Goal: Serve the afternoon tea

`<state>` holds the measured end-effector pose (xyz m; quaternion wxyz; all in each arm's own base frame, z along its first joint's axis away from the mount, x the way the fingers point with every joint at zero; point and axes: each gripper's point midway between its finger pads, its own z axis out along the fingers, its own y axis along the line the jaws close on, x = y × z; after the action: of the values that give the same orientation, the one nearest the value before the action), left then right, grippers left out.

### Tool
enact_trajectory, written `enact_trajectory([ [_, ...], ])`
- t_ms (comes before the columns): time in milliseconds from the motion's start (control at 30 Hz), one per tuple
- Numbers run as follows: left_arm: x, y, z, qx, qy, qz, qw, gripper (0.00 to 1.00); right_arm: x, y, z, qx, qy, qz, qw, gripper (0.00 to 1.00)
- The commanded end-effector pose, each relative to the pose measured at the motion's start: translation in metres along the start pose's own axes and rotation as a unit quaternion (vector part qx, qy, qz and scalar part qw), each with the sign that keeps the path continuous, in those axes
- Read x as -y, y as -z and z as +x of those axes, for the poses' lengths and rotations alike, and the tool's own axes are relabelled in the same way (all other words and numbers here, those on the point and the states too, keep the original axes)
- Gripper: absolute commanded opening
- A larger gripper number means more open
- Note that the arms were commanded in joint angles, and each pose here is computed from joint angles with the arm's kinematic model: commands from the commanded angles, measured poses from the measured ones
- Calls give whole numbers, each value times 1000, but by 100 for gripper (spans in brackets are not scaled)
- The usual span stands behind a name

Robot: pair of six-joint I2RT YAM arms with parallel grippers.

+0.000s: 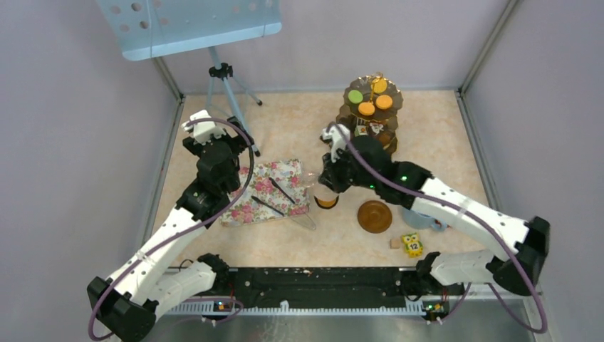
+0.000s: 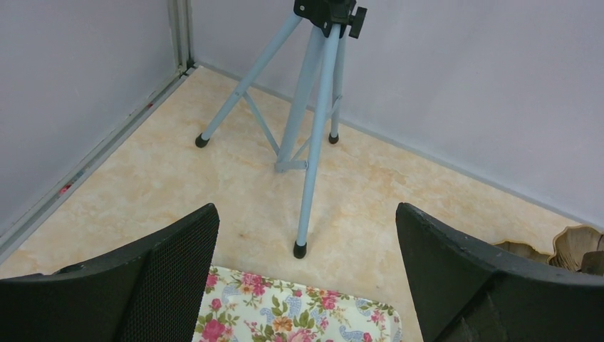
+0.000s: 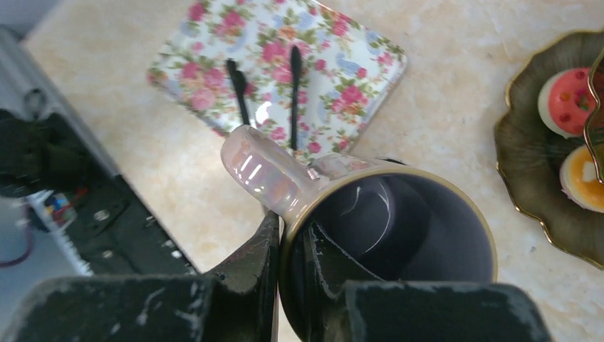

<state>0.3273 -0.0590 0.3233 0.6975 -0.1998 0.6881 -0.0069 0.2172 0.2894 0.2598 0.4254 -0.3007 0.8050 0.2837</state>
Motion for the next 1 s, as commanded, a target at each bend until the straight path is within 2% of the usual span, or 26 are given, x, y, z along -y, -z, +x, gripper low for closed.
enact_trajectory([
  [0, -9, 8, -29, 35, 41, -18, 998, 99, 41, -24, -34, 50, 10, 184, 982, 0],
  [233, -20, 14, -41, 56, 58, -32, 996, 99, 45, -76, 0, 7, 34, 226, 973, 0],
  [367, -19, 14, -41, 56, 55, -31, 996, 99, 41, -92, 11, -3, 36, 210, 977, 0],
  [600, -17, 13, -40, 54, 53, -26, 997, 99, 31, -109, 24, -5, 25, 181, 983, 0],
  [967, -15, 12, -38, 50, 48, -23, 997, 99, 33, -124, 46, -29, 21, 180, 983, 0],
])
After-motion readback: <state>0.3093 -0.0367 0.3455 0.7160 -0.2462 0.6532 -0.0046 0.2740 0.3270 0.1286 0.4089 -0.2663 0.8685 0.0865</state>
